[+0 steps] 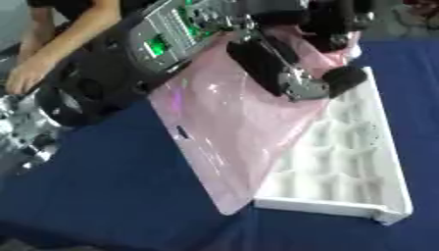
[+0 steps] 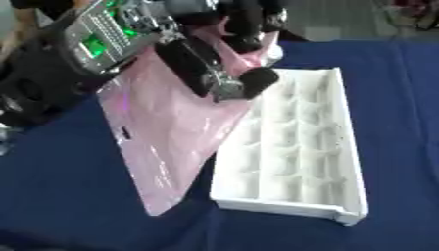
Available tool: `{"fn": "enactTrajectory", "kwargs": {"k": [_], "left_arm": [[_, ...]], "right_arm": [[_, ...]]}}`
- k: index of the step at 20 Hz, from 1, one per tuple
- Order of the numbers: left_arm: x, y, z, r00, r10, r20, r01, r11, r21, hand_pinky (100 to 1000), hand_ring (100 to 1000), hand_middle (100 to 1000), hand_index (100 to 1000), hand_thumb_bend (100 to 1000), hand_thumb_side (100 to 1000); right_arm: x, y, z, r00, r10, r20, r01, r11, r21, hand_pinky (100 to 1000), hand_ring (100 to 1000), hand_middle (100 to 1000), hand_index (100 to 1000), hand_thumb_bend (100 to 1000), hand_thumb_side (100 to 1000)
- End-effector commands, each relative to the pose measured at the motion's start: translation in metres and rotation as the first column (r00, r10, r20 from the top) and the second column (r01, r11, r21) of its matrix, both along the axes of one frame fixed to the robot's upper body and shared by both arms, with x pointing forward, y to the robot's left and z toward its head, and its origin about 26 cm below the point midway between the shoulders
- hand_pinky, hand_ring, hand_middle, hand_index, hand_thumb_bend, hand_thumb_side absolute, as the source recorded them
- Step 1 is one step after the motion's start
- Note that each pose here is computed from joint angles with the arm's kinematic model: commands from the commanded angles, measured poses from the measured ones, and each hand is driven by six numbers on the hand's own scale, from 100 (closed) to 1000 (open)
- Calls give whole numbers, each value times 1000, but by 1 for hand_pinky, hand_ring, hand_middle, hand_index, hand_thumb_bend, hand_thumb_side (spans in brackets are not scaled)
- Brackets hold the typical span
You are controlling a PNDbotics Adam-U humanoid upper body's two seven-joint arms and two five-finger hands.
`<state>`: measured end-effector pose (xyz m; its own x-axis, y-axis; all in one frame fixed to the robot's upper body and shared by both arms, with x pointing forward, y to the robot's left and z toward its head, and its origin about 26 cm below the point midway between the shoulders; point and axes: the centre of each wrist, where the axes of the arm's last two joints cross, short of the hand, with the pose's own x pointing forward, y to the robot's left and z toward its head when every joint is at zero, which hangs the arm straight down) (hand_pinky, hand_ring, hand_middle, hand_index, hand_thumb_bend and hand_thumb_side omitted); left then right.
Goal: Pick up objects on the table and place them in the box.
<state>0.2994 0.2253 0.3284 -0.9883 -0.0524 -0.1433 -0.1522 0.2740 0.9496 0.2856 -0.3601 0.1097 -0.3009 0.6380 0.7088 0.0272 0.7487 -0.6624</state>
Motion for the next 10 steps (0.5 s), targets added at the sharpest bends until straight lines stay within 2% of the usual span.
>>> {"fn": "enactTrajectory", "kwargs": {"k": [1, 10], "left_arm": [[-3, -9, 4, 999, -2, 32, 1, 1000, 29, 100, 100, 100, 132, 100, 328], [-3, -14, -1, 1000, 4, 22, -5, 999, 50, 100, 100, 100, 132, 100, 351]], "right_arm": [[1, -2, 13, 999, 15, 37, -14, 1000, -26, 581, 656, 767, 918, 100, 799], [2, -2, 13, 999, 14, 39, -13, 1000, -24, 581, 656, 767, 918, 100, 801]]}}
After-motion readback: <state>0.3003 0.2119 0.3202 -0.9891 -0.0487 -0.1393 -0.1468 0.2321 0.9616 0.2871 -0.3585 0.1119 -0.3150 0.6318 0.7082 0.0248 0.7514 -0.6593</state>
